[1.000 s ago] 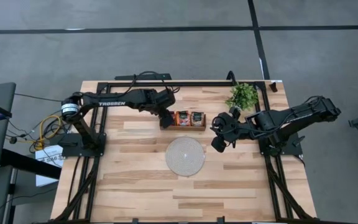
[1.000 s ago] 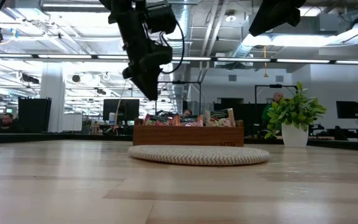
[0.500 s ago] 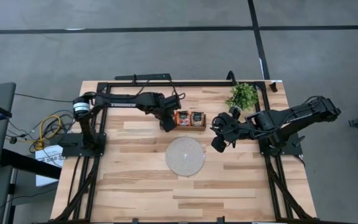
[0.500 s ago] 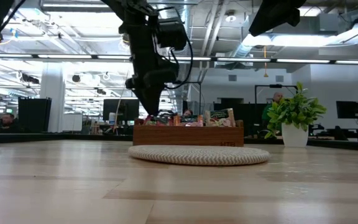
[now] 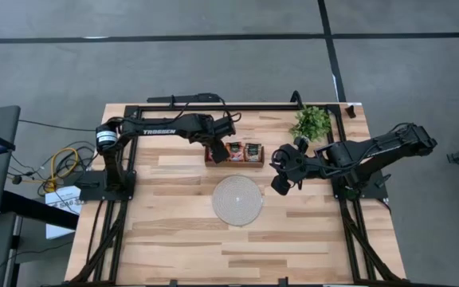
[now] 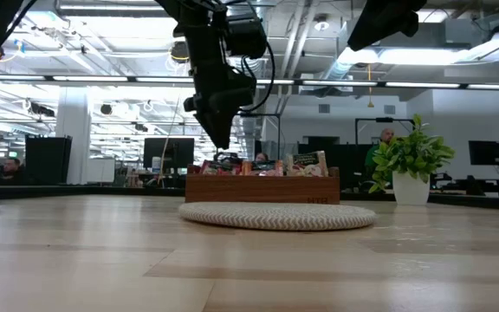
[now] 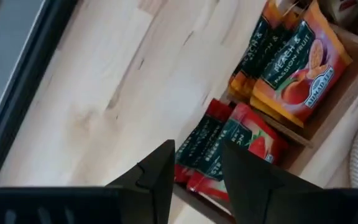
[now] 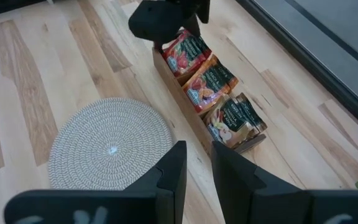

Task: Pick & Place Tea
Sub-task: Put the red tea bag into the left section of the wooden organizer, then return to Home Position

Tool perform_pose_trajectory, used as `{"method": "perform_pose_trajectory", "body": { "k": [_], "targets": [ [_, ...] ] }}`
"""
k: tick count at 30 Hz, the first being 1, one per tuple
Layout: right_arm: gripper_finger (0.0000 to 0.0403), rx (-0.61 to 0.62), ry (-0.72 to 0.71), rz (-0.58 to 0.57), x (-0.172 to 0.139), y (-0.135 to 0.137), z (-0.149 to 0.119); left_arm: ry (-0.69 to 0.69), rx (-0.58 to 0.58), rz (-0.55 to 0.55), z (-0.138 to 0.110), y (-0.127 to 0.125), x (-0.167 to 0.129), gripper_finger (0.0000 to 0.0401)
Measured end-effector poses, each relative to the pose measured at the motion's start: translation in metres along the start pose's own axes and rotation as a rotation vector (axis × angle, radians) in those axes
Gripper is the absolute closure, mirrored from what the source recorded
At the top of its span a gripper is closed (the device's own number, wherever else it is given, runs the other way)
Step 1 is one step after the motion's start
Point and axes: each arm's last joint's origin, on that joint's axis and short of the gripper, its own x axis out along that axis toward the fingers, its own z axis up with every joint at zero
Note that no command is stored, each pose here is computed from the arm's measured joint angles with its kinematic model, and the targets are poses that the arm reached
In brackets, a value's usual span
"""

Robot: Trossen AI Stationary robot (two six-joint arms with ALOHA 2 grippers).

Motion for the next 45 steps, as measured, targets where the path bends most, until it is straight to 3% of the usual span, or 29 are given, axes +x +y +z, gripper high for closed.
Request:
{"method": "perform_pose_trajectory", "body": {
  "k": [10,23,31,37,42,45],
  "targets": [
    [0.0335,-0.002,0.002,0.0,0.0,0.0,0.0,0.162,0.071,0.057,-0.012,-0.006,0.029,0.028],
    [0.0335,-0.002,0.003,-0.001,0.0,0.0,0.0,0.17,0.054,0.078,-0.012,-0.004,0.026,0.028],
    [0.0335,-0.004,0.006,-0.004,0.0,0.0,-0.001,0.118,0.039,0.1,0.008,0.0,-0.001,0.028],
    [0.0335,-0.012,0.018,-0.011,0.0,-0.001,-0.002,0.138,0.051,0.226,0.02,0.017,-0.032,0.028],
    [0.0335,-0.023,0.026,-0.016,0.0,-0.001,-0.003,0.217,0.058,0.28,0.013,0.033,-0.045,0.028],
    [0.0335,-0.059,0.048,-0.031,-0.002,-0.004,-0.006,0.166,0.034,0.27,0.009,0.043,-0.064,0.028]
  ]
}}
